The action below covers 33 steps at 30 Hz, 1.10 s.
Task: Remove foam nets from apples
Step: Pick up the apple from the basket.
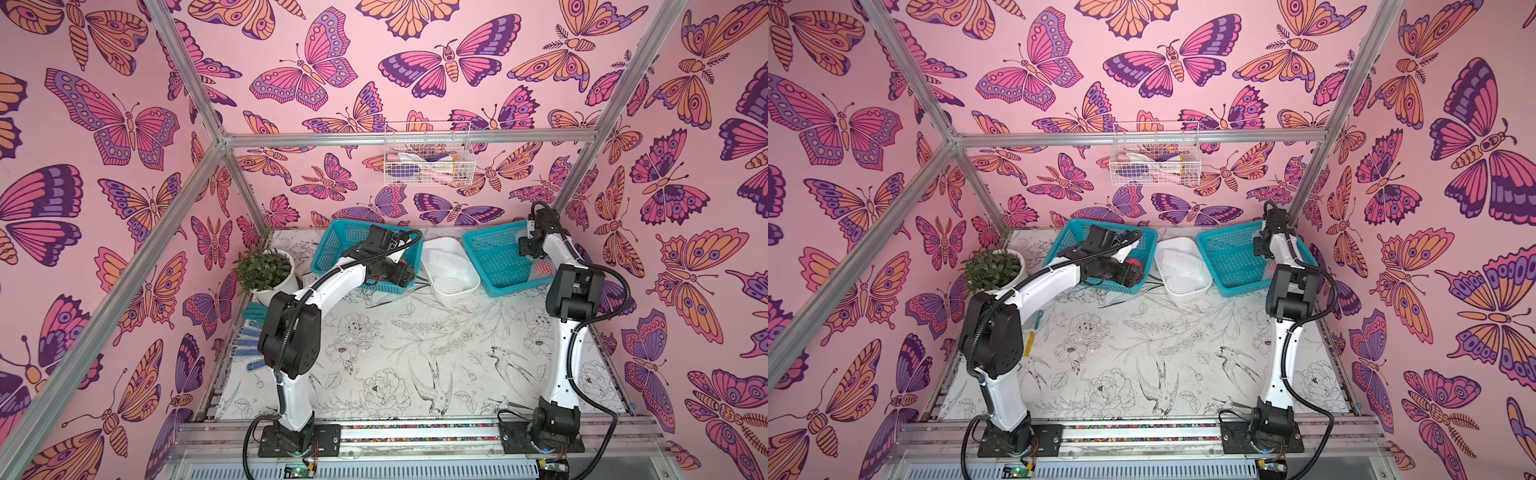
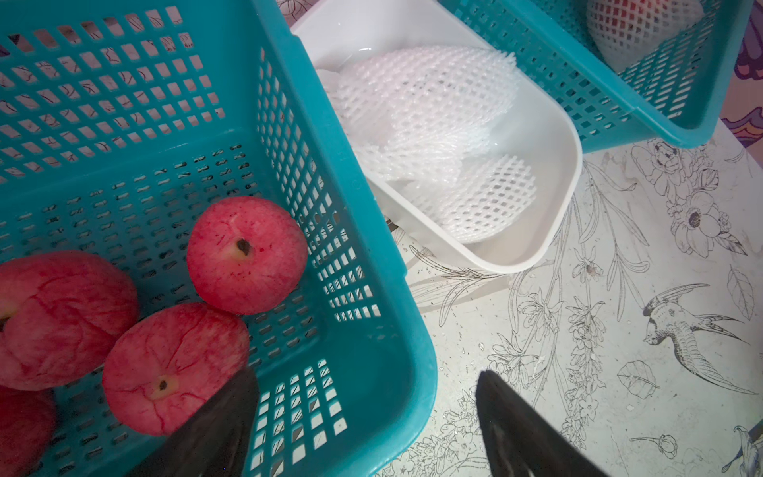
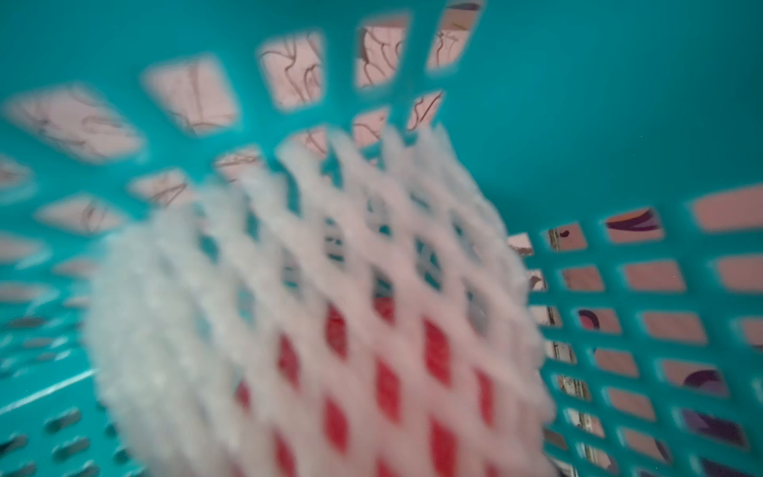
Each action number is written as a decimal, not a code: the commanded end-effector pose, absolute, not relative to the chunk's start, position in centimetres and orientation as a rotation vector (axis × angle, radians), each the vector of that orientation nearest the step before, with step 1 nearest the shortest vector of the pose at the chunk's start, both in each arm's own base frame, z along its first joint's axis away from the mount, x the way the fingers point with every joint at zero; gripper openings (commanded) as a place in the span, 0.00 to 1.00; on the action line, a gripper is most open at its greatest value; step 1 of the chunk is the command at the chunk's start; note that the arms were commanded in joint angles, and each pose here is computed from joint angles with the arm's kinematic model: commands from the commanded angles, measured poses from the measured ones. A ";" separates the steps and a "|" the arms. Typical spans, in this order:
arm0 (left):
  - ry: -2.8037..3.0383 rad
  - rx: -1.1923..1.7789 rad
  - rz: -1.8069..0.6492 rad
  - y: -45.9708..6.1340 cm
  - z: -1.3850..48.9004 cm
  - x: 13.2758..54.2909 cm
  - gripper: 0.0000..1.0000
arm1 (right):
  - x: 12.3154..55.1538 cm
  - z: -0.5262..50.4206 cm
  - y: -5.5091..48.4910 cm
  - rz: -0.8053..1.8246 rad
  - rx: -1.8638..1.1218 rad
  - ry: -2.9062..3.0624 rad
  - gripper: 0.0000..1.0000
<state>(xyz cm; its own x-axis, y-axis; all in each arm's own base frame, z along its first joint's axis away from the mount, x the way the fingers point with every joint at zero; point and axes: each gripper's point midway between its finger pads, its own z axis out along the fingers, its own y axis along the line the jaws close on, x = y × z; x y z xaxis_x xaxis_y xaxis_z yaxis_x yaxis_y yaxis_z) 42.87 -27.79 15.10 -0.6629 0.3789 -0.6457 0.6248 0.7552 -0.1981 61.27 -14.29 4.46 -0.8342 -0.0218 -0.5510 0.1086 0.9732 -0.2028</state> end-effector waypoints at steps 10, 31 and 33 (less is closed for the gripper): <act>2.309 0.780 -0.547 -27.7 17.6 41.8 0.85 | 59.7 10.7 -12.3 -0.259 0.004 2.453 0.52; 2.304 0.855 -0.641 -29.9 20.0 37.5 0.89 | 58.8 17.6 -9.7 -0.113 -0.003 2.265 0.54; 2.311 0.854 -0.637 -29.9 19.9 37.4 0.89 | 59.2 17.2 -9.2 -0.074 -0.004 2.280 0.53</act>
<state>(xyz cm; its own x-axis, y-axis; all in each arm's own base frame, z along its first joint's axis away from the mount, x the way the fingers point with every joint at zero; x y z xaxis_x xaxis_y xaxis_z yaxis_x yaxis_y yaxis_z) 38.48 -30.30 19.30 -0.6117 0.4148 -0.6736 0.7001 0.6803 -0.2169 57.82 -10.38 16.80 -0.6770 -0.0491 -0.7343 0.0433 0.9934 -0.1063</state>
